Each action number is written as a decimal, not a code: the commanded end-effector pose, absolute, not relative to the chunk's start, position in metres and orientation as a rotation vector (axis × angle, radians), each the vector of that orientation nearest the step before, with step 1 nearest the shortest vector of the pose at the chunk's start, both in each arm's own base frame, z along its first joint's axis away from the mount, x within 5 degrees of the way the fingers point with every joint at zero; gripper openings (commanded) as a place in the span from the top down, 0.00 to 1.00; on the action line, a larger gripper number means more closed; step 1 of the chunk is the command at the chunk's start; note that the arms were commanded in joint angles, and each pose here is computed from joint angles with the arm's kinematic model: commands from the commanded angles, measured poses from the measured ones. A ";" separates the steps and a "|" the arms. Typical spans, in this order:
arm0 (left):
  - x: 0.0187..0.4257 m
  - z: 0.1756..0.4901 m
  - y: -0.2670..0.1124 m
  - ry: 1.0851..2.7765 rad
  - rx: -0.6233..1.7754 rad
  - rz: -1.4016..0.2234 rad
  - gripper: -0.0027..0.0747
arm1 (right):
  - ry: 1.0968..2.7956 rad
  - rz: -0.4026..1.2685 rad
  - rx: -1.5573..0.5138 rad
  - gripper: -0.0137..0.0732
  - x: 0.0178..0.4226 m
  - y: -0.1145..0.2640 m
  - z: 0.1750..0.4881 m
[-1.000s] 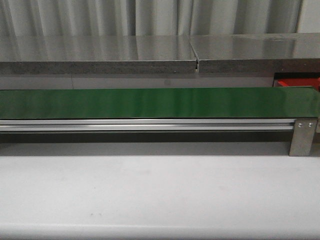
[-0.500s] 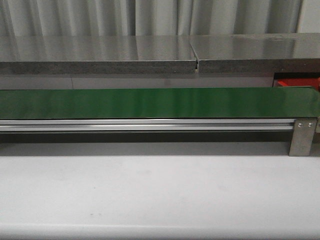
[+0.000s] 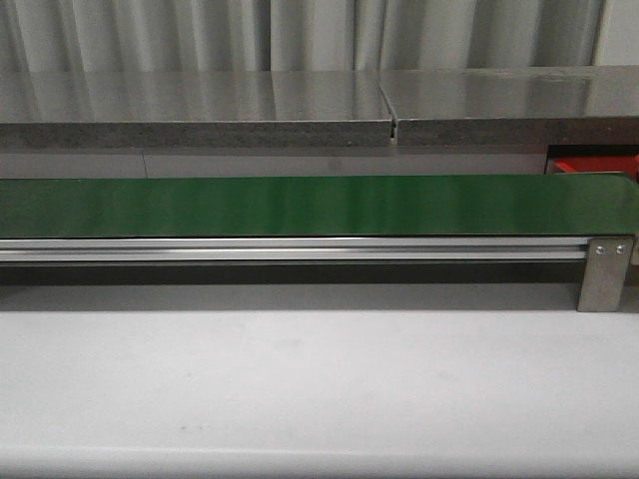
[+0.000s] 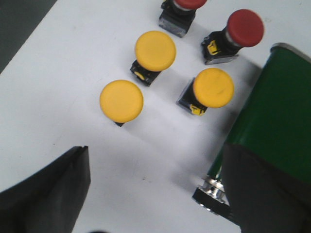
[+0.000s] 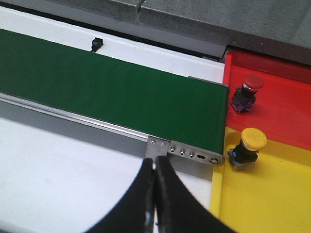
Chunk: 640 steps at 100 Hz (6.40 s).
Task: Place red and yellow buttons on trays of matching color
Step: 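Lower the red button onto the green belt and open the left gripper, then grasp a yellow mushroom button from the cluster with the left gripper, then set the yellow button on the belt and open the left gripper, then lower the right gripper toward the red button carried along the belt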
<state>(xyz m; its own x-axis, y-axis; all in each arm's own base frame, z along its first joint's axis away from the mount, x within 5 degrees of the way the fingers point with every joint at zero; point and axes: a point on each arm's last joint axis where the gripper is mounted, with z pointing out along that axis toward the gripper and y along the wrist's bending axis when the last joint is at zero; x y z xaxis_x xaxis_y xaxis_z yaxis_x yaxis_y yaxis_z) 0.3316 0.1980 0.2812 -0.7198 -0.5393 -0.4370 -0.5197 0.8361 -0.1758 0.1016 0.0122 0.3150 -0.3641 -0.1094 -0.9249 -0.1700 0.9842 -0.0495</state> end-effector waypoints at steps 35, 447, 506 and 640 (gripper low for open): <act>0.343 0.263 0.217 2.506 -0.848 -0.017 0.25 | 1.852 0.050 -0.170 0.93 0.103 0.011 0.330; 0.369 0.293 0.103 2.431 -0.452 -0.133 0.24 | 1.852 0.050 -0.170 0.93 0.103 0.011 0.330; 0.338 0.358 0.079 2.265 -0.309 -0.196 0.47 | 1.852 0.050 -0.170 0.93 0.103 0.011 0.330; 0.159 0.363 -0.028 2.077 0.176 -0.247 0.99 | 1.893 0.097 -0.152 0.93 0.118 0.012 0.335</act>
<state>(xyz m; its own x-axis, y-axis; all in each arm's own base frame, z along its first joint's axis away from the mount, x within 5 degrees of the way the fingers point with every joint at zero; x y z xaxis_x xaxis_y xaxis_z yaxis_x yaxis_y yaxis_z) 0.1691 -0.0275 0.3516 -0.5858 0.0504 -0.8089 0.2260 0.9686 -0.1033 0.1089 0.0136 0.3167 -0.3849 -0.0761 -0.9198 -0.1739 0.9847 -0.0087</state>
